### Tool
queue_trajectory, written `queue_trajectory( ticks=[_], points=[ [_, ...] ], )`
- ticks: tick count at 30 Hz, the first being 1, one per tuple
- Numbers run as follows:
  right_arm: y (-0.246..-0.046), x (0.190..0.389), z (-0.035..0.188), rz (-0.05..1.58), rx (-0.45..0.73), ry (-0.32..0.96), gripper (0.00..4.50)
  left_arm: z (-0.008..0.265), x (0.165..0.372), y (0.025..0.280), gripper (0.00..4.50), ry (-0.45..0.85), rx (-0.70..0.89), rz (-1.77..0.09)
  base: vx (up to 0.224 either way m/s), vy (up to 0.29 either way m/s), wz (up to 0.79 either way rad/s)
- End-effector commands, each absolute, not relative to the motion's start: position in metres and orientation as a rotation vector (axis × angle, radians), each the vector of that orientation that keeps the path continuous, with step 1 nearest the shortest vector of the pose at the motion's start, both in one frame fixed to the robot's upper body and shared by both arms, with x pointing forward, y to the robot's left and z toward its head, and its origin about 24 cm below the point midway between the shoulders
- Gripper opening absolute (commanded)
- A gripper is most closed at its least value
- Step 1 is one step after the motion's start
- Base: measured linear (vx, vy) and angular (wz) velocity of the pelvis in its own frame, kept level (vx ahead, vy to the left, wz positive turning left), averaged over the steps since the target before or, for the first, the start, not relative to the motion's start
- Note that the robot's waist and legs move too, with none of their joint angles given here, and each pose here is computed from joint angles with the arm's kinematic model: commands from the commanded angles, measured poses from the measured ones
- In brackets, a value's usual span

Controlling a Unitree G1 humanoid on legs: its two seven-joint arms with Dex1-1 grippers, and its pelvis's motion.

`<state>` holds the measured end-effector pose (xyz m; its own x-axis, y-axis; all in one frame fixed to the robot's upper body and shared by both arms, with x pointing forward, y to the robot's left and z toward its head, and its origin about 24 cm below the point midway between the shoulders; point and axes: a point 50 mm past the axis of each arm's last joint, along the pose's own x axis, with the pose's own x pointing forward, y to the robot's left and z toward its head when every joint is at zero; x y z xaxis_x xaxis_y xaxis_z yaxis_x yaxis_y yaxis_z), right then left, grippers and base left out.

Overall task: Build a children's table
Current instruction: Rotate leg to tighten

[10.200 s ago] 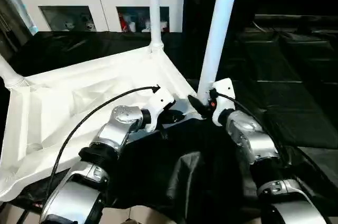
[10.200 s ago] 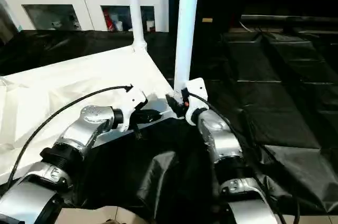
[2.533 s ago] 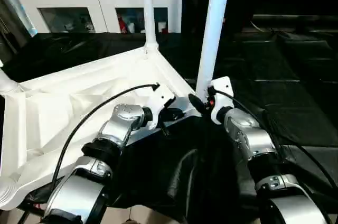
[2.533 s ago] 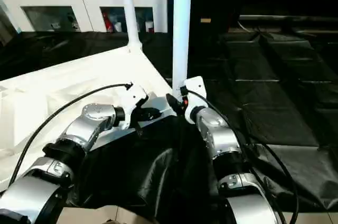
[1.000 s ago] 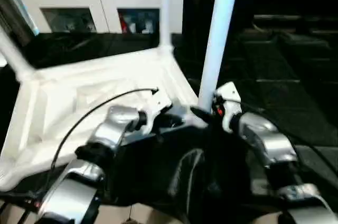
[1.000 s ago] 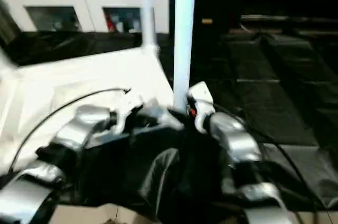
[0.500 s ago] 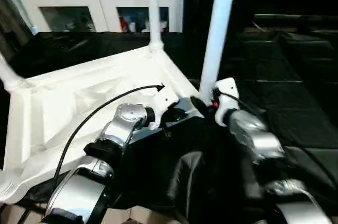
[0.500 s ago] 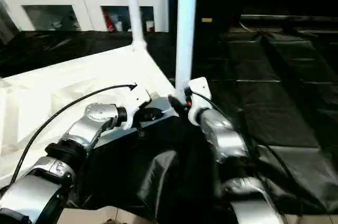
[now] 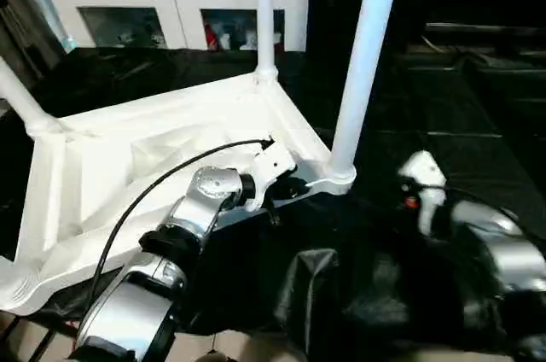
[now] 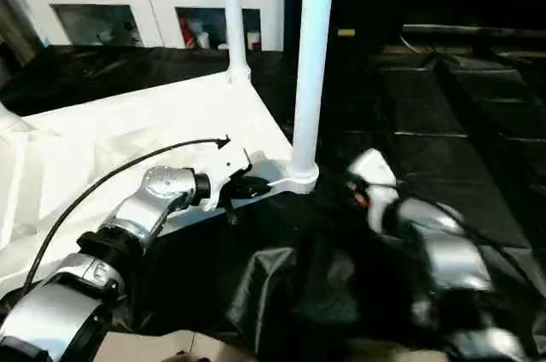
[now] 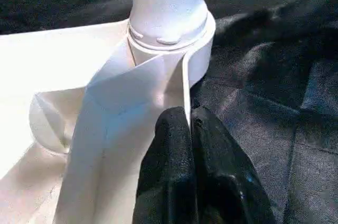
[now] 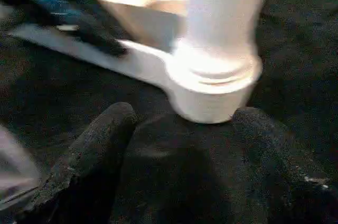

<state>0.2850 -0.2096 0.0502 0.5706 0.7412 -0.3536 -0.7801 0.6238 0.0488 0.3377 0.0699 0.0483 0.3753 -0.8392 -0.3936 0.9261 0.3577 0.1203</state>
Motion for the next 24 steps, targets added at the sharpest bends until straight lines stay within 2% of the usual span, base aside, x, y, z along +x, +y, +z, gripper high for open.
queue_trajectory(
  ticks=[1, 2, 4, 5, 8, 10, 11, 12, 14, 15, 18, 20, 24],
  points=[
    [-0.199, 0.285, 0.055, 0.944, -0.112, 0.336, 3.39, 0.066, 0.340, 0.060, 0.00, 0.168, 0.326, -1.197, 0.000, 0.000, 0.00],
    [-0.197, 0.285, 0.054, 0.947, -0.112, 0.333, 3.46, 0.067, 0.339, 0.060, 0.27, 0.169, 0.311, -1.199, 0.000, 0.000, 0.00],
    [-0.192, 0.287, 0.054, 0.942, -0.106, 0.324, 3.46, 0.070, 0.340, 0.060, 0.27, 0.169, 0.276, -1.189, 0.000, 0.000, 0.00],
    [-0.185, 0.290, 0.055, 0.943, -0.100, 0.313, 3.49, 0.074, 0.340, 0.062, 0.58, 0.162, 0.260, -1.177, 0.000, 0.000, 0.00],
    [-0.178, 0.293, 0.056, 0.944, -0.096, 0.304, 3.49, 0.078, 0.341, 0.068, 0.76, 0.153, 0.263, -1.144, 0.000, 0.000, 0.00],
    [-0.168, 0.295, 0.056, 0.944, -0.087, 0.291, 3.49, 0.082, 0.339, 0.080, 0.91, 0.164, 0.272, -1.139, 0.000, 0.000, 0.00],
    [-0.164, 0.298, 0.056, 0.932, -0.087, 0.281, 3.49, 0.084, 0.336, 0.090, 1.11, 0.185, 0.263, -1.151, 0.000, 0.000, 0.00],
    [-0.157, 0.301, 0.056, 0.925, -0.071, 0.272, 3.49, 0.087, 0.327, 0.107, 1.11, 0.227, 0.254, -1.182, 0.000, 0.000, 0.00],
    [-0.150, 0.304, 0.054, 0.920, -0.054, 0.265, 3.49, 0.089, 0.315, 0.124, 1.20, 0.286, 0.248, -1.217, 0.000, 0.000, 0.00],
    [-0.150, 0.304, 0.054, 0.920, -0.054, 0.265, 3.49, 0.089, 0.315, 0.124, 1.20, 0.286, 0.248, -1.217, 0.000, 0.000, 0.00],
    [-0.133, 0.304, 0.052, 0.953, -0.023, 0.255, 3.49, 0.091, 0.289, 0.153, 1.56, 0.410, 0.264, -1.262, 0.000, 0.000, 0.00],
    [-0.121, 0.307, 0.051, 0.948, -0.005, 0.245, 3.49, 0.090, 0.274, 0.164, 1.63, 0.475, 0.257, -1.262, 0.000, 0.000, 0.00],
    [-0.107, 0.313, 0.051, 0.905, 0.037, 0.232, 3.49, 0.087, 0.260, 0.169, 1.98, 0.531, 0.248, -1.243, 0.000, 0.000, 0.00]
  ],
)
